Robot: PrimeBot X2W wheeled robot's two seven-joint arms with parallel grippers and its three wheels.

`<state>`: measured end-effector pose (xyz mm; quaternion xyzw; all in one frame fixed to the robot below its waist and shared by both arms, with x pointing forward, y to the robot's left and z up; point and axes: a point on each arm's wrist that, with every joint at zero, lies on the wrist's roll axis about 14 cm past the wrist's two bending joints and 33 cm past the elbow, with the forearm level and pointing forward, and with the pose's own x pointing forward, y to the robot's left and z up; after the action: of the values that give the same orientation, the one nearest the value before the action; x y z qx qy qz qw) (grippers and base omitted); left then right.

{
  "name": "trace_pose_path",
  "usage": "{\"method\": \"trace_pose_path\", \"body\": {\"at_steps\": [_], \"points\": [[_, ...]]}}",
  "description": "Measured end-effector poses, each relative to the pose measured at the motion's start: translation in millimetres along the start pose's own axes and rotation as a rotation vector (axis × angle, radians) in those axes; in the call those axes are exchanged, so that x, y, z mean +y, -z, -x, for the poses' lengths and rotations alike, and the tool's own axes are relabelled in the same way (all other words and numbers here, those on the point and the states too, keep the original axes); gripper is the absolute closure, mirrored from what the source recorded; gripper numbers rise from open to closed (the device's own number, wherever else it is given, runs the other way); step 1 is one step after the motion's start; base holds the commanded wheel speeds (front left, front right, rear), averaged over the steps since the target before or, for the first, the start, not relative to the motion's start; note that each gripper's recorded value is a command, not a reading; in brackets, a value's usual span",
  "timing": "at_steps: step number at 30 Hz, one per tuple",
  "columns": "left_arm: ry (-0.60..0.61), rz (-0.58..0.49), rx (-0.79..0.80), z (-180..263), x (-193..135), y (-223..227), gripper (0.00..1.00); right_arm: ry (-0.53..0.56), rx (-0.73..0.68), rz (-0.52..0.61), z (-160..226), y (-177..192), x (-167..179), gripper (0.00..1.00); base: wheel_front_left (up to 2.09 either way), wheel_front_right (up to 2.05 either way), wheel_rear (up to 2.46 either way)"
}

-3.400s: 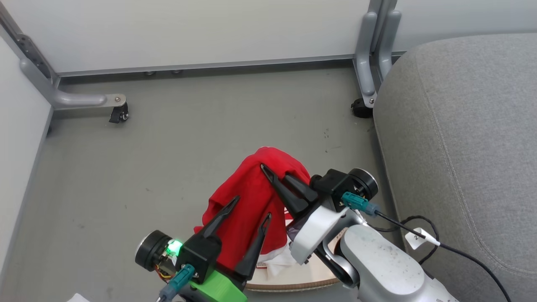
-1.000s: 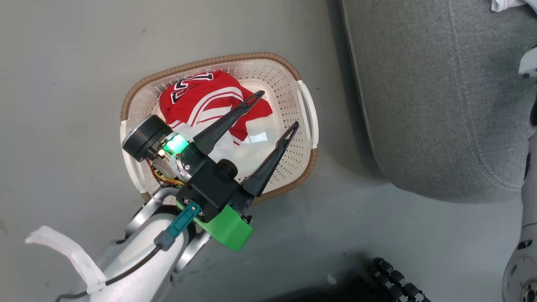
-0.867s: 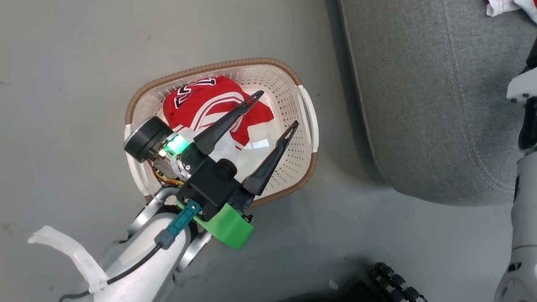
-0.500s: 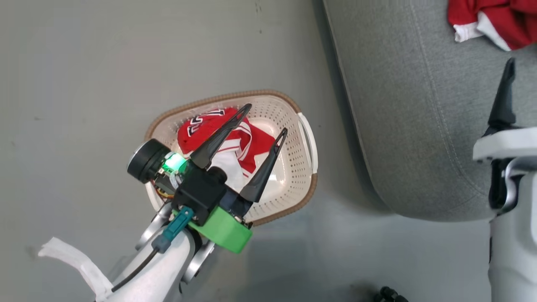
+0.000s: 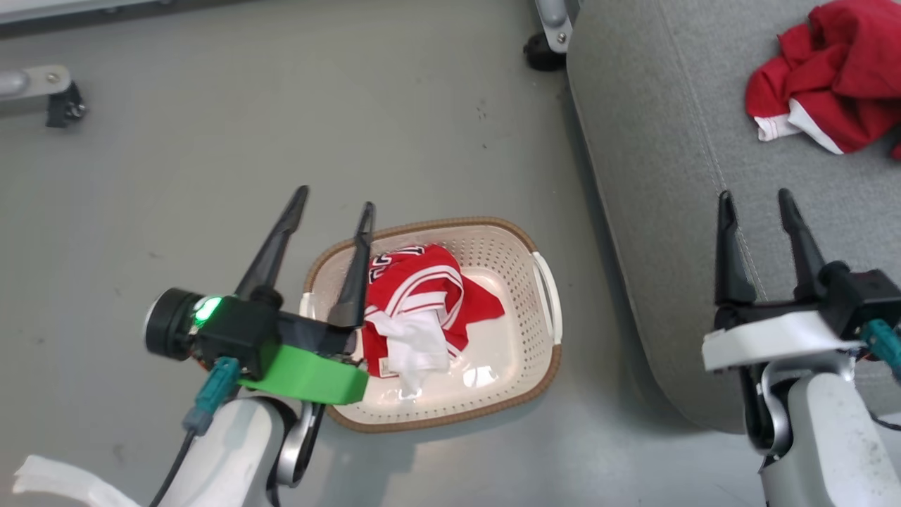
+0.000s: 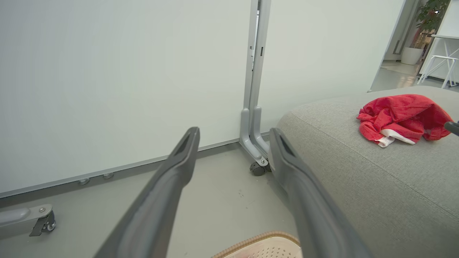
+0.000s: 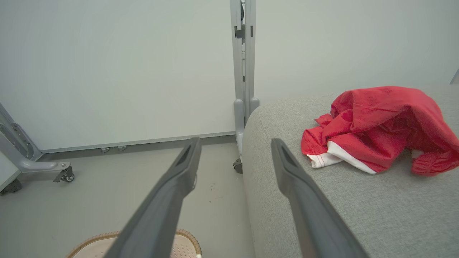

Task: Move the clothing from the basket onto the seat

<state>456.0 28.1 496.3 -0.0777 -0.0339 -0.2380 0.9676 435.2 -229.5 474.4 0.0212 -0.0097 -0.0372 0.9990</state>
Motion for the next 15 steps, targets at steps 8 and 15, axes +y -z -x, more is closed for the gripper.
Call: {"method": "trace_pose_path", "body": {"at_steps": [8, 15], "points": [[-0.253, -0.029, -0.036, 40.2, 56.8, -24.3, 0.0, -0.142, -0.04, -0.046, 11.8, -15.0, 50.8, 0.0, 0.0, 0.0, 0.0], [-0.392, -0.062, -0.097, 79.5, 88.5, -51.7, 0.0, -0.214, -0.047, -0.031, 19.9, -26.5, 75.0, 0.0, 0.0, 0.0, 0.0]]}}
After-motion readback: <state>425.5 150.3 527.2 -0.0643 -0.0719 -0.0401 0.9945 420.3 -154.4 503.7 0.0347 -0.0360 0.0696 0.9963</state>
